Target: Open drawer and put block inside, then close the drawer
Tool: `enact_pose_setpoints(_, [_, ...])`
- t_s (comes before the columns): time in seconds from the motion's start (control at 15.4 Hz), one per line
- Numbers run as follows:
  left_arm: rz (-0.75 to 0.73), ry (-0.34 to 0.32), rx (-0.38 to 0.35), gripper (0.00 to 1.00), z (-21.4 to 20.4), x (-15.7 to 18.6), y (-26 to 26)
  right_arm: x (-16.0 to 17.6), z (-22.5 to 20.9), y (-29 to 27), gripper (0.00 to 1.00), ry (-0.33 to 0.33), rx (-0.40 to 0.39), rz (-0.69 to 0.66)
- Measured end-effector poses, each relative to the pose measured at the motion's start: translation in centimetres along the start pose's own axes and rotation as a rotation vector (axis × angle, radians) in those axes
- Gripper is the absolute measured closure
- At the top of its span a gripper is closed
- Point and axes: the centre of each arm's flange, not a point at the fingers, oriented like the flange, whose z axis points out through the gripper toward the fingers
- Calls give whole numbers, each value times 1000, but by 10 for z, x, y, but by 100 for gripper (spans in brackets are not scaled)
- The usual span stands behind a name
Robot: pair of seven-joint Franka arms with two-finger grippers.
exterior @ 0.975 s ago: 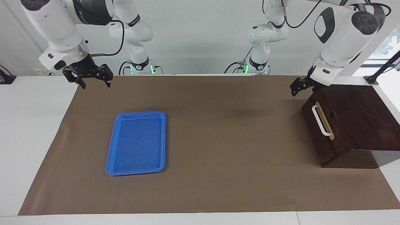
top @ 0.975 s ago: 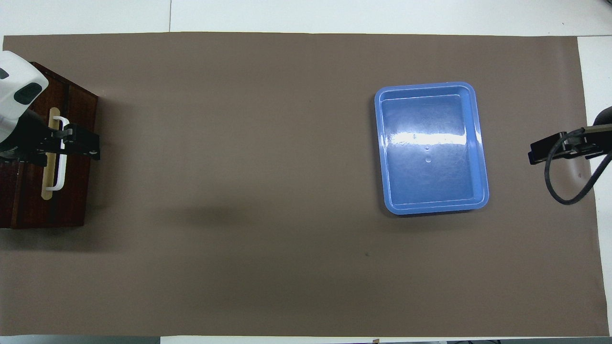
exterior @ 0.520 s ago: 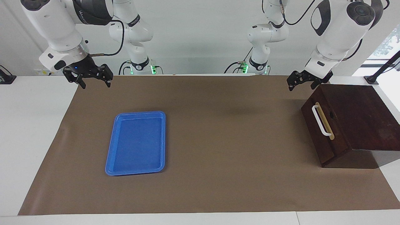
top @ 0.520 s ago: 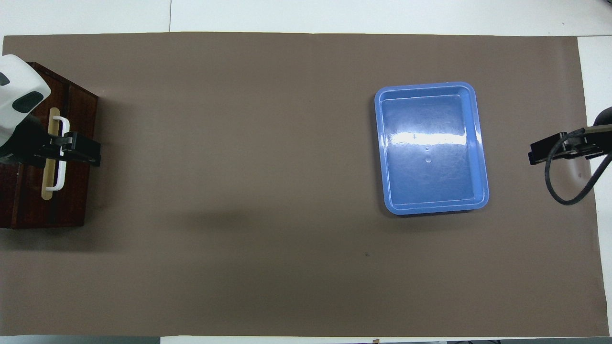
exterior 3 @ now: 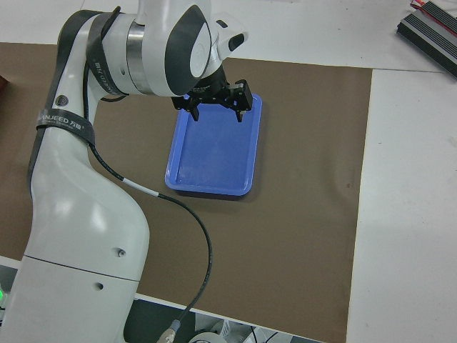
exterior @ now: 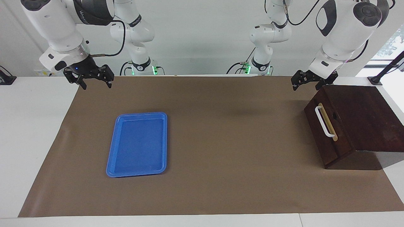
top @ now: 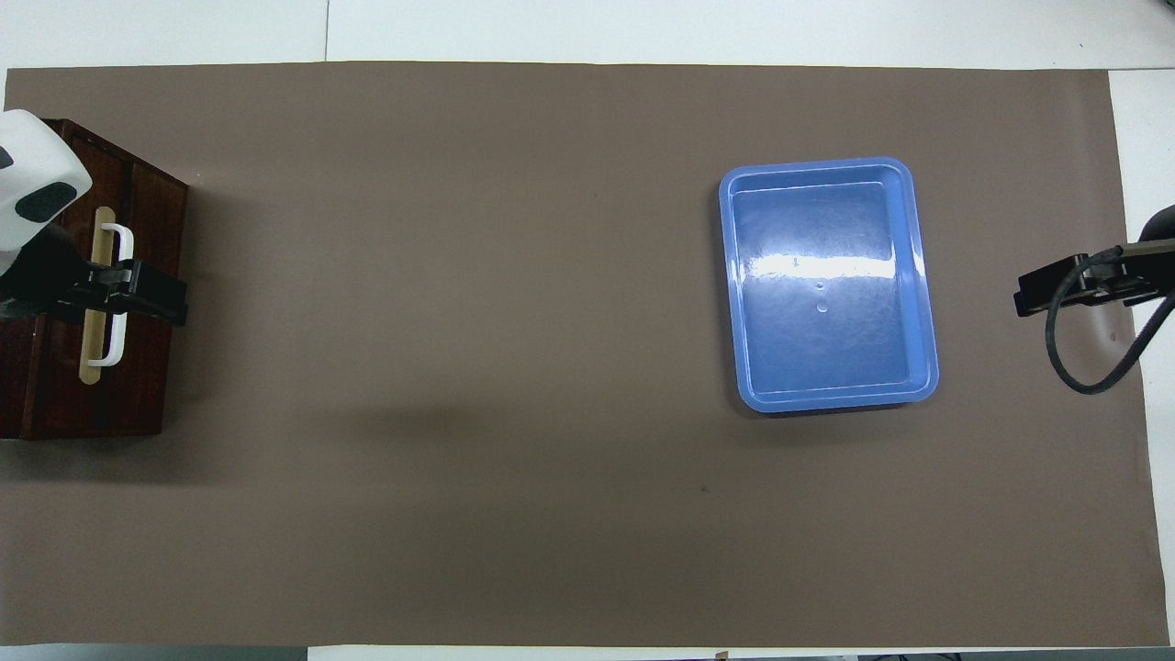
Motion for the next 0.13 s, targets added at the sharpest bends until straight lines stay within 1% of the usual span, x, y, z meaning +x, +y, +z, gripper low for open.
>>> enact_pose_setpoints(0.13, [0, 0, 0, 0, 0, 0, 0, 0, 0, 0, 0, 0, 0, 0])
